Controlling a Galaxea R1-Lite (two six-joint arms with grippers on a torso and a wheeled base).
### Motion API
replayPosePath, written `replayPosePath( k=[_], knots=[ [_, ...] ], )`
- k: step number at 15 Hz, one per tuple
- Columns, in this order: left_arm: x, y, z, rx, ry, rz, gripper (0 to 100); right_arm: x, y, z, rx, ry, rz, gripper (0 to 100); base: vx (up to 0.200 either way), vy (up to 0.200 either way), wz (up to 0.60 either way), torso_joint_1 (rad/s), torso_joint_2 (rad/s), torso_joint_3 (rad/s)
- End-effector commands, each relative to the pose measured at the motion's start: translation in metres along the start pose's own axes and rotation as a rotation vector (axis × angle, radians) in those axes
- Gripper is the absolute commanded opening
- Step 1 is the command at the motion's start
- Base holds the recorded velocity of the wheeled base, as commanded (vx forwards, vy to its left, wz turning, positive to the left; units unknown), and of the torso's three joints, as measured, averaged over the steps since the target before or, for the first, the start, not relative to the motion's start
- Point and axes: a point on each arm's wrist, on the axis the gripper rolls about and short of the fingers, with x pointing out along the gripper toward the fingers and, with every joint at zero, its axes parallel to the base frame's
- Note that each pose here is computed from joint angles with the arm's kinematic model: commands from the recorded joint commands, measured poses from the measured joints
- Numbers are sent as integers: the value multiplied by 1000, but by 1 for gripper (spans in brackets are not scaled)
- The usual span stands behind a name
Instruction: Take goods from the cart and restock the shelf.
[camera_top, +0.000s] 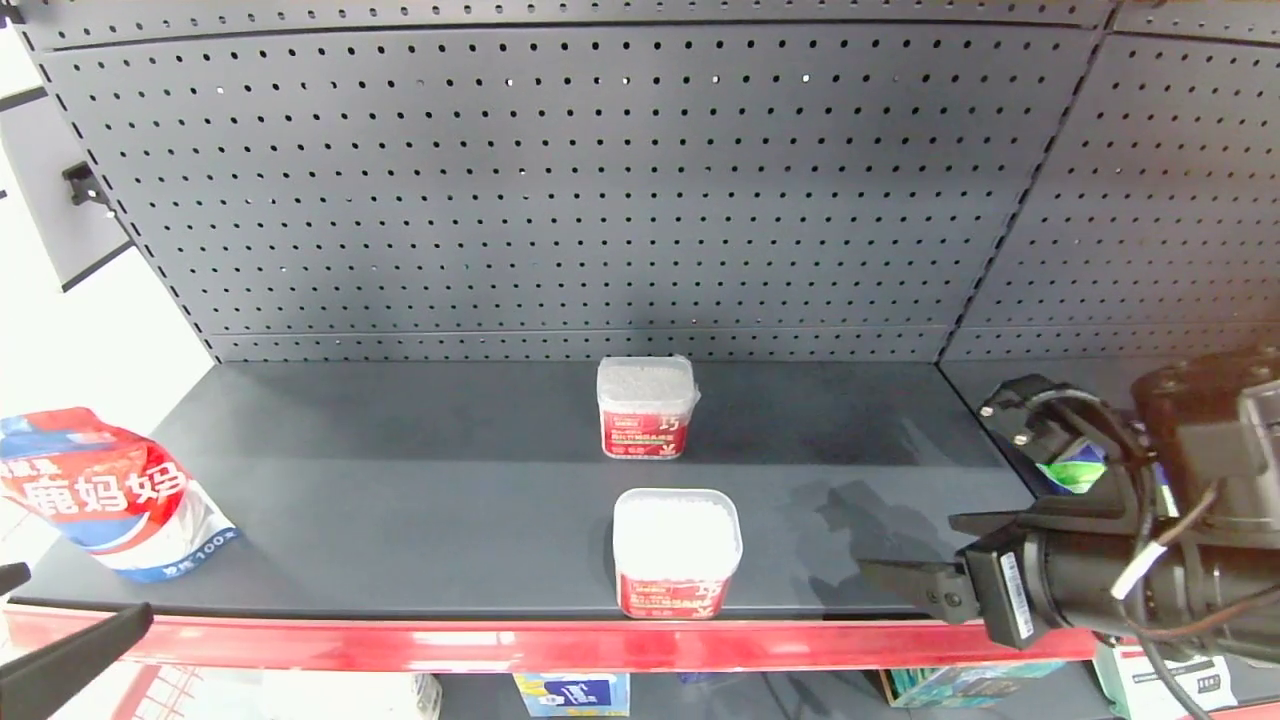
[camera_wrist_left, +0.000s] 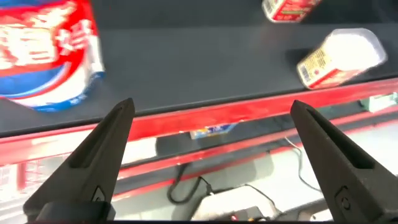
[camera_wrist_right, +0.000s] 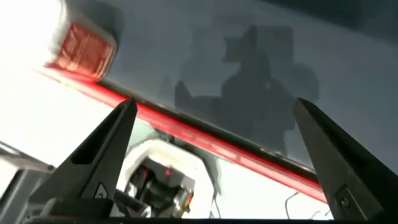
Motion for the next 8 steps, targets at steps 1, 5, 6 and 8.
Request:
replayPosePath(
  k=[1, 5, 6, 8],
  knots=[
    [-3, 0, 0, 2, -14, 8, 100, 27, 9, -5, -32, 87, 8, 100, 0, 0, 0, 0, 0, 0],
    [-6, 0, -5, 3, -25, 4, 100, 34, 22, -8, -81, 103, -24, 100, 0, 0, 0, 0, 0, 0],
    [-8, 0, -3, 4, -35, 2, 100, 35, 27, -2, -88, 86, -15, 100, 0, 0, 0, 0, 0, 0],
    [-8, 0, -2, 6, -55, -2, 100, 37, 32, 8, -93, 62, -4, 100, 0, 0, 0, 0, 0, 0]
  ],
)
